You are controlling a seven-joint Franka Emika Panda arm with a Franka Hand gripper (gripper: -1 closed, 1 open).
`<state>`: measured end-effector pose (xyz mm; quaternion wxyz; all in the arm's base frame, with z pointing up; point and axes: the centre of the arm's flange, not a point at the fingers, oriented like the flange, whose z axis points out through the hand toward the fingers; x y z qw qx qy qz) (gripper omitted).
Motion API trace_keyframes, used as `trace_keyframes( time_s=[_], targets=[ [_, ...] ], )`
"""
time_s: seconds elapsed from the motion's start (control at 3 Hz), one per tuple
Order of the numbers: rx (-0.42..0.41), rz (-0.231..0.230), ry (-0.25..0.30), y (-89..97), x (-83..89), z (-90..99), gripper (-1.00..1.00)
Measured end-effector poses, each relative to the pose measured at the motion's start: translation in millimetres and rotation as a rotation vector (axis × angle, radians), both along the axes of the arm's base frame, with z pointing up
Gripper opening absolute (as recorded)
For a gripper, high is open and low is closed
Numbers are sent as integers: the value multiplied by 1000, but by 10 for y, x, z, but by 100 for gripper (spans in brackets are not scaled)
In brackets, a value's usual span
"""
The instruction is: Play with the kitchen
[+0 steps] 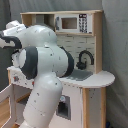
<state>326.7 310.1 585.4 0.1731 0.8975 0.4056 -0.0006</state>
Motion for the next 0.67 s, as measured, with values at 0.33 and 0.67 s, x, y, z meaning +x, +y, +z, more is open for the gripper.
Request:
trace_keyframes(
  time_s=[0.33, 0.67],
  targets=[
    [29, -45, -52, -88, 137, -67, -100],
    [77, -110, -100, -157, 390, -109, -100]
  ],
)
